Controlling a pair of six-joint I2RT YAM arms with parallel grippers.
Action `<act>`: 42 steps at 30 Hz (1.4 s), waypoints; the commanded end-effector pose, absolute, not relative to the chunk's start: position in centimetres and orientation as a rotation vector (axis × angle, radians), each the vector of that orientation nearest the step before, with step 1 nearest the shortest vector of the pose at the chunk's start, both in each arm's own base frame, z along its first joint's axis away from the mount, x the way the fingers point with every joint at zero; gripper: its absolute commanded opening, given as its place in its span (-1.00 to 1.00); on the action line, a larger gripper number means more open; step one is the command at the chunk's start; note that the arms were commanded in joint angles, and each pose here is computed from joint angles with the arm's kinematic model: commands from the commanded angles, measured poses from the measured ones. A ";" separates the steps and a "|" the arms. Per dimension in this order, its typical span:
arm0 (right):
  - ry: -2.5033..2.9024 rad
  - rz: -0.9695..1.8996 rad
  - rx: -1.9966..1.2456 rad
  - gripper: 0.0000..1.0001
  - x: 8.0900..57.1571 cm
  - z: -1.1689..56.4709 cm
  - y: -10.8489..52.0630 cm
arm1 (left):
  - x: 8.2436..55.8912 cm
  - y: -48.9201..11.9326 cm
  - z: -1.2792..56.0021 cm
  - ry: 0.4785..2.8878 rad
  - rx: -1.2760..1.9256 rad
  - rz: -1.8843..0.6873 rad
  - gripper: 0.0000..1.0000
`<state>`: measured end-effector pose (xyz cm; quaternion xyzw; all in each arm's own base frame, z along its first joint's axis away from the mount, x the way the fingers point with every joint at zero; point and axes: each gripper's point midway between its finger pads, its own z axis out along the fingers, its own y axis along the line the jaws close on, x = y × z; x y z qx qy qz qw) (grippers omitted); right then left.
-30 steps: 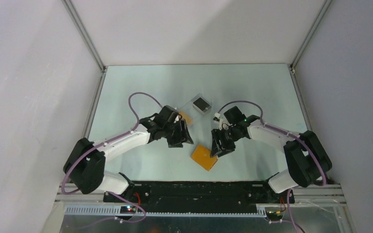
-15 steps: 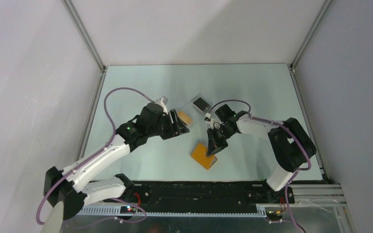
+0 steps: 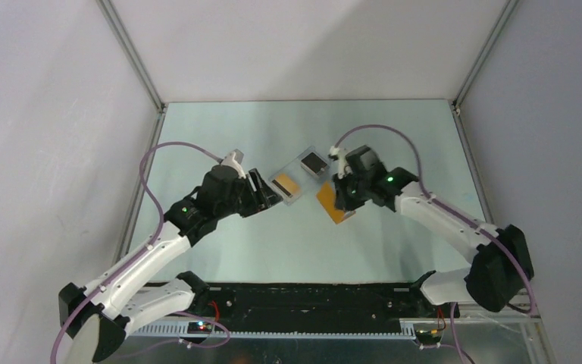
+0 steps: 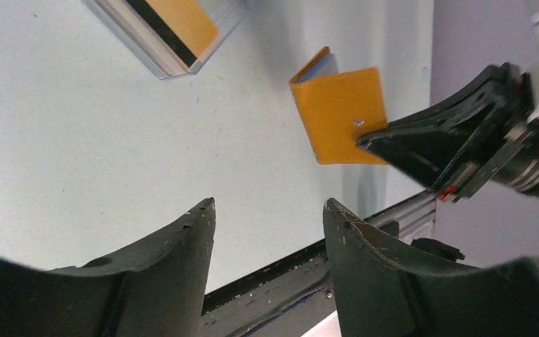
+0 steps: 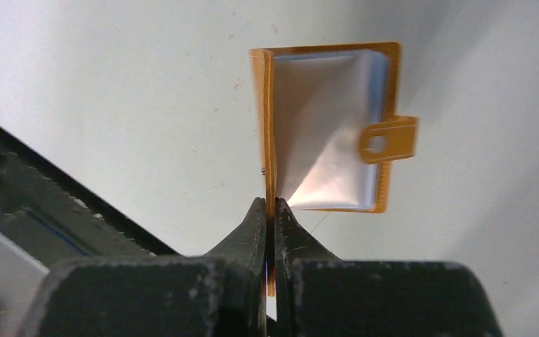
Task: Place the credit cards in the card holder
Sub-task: Open the card holder at the center of the board.
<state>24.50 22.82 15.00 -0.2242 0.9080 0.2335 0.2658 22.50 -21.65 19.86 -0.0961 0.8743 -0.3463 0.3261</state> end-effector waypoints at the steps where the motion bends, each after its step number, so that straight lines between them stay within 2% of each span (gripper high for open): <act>1: 2.490 0.269 -0.780 -1.00 24.0 11.1 23.4 | 23.0 -20.4 19.4 2.275 -0.286 -0.833 0.27; 6: 2.501 0.030 -0.969 -1.00 21.9 7.1 25.4 | 23.0 -18.7 19.0 2.268 -0.376 -0.754 0.29; 11: 2.427 -0.040 -1.122 -0.98 19.7 7.1 27.7 | 22.9 -18.4 18.3 2.282 -0.414 -0.734 0.31; 12: 2.416 -0.008 -1.152 -0.91 18.8 7.3 28.5 | 22.9 -18.3 18.1 2.289 -0.420 -0.730 0.31; 17: 2.459 0.181 -1.149 -0.23 16.1 8.4 30.2 | 22.9 -17.6 17.1 2.299 -0.477 -0.707 0.32; 20: 2.476 0.345 -1.153 0.11 14.5 9.4 31.5 | 22.9 -17.1 16.8 2.296 -0.501 -0.703 0.32; 22: 2.494 0.438 -1.141 0.27 13.8 9.9 32.2 | 22.8 -17.0 16.7 2.298 -0.510 -0.707 0.31; 31: 2.716 0.997 -1.012 0.54 10.3 11.5 35.0 | 22.7 -16.3 16.4 2.290 -0.574 -0.732 0.31; 42: 2.959 1.041 -0.807 0.59 10.0 7.2 36.7 | 22.0 -16.8 14.6 2.364 -0.582 -0.743 0.26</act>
